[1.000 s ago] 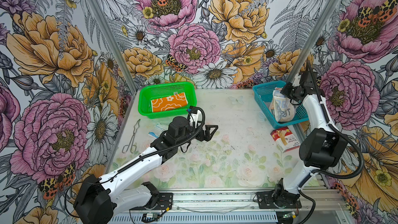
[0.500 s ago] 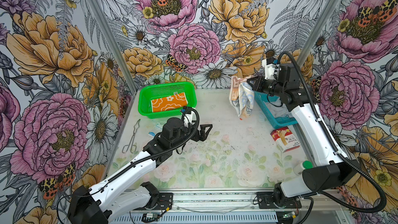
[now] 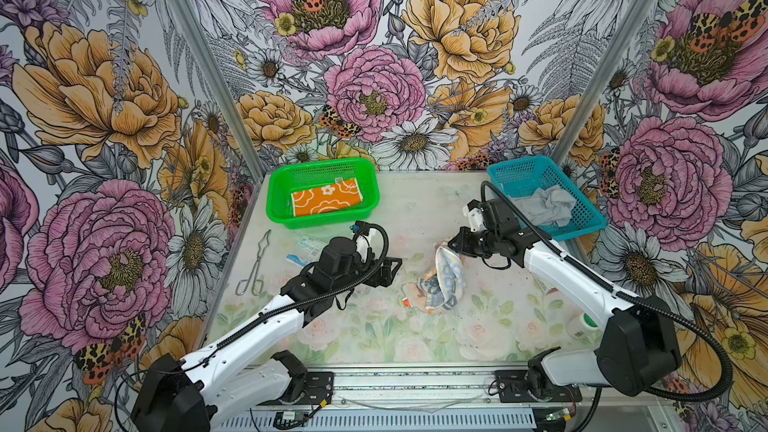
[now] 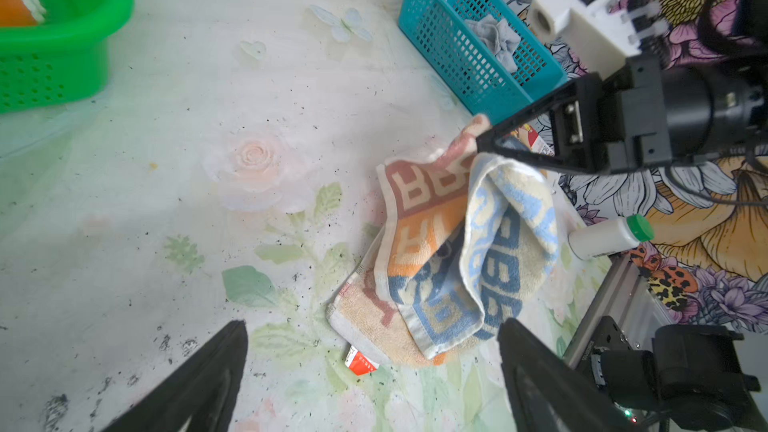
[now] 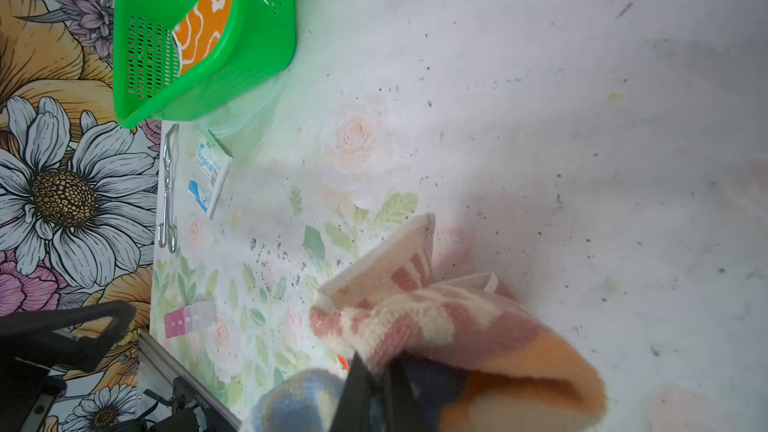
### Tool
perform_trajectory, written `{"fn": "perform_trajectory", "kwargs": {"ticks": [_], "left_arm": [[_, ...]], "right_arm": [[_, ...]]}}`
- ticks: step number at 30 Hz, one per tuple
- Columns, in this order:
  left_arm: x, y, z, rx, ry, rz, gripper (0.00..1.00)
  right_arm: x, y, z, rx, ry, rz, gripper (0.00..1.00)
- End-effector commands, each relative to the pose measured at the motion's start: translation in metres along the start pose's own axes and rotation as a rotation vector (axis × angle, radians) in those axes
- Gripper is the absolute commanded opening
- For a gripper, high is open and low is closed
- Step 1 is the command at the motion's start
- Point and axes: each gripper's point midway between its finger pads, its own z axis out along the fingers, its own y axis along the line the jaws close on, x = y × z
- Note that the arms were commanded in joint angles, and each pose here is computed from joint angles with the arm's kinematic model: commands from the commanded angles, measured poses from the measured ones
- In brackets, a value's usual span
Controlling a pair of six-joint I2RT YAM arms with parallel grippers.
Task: Fold and stack the towels
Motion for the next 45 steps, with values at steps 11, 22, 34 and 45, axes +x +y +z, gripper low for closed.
{"fn": "perform_trajectory", "kwargs": {"ticks": [11,22,34,45], "left_arm": [[-0.005,0.014,0.004,-0.1,-0.033,-0.048,0.86],[-0.016,0.065,-0.04,-0.186,-0.095,-0.175,0.83],[0.045,0.097,-0.035,-0.297,0.059,-0.32,0.77],[0.088,0.103,-0.022,-0.303,0.188,-0.38,0.68]], "right_arm": [[-0.039,0.071,-0.043,-0.087,-0.236,-0.294,0.0],[0.011,0.132,-0.065,-0.169,-0.176,-0.468,0.0],[0.225,0.099,0.093,-0.186,0.181,-0.332,0.19],[0.157,0.092,0.055,-0.109,0.051,-0.333,0.58]]}}
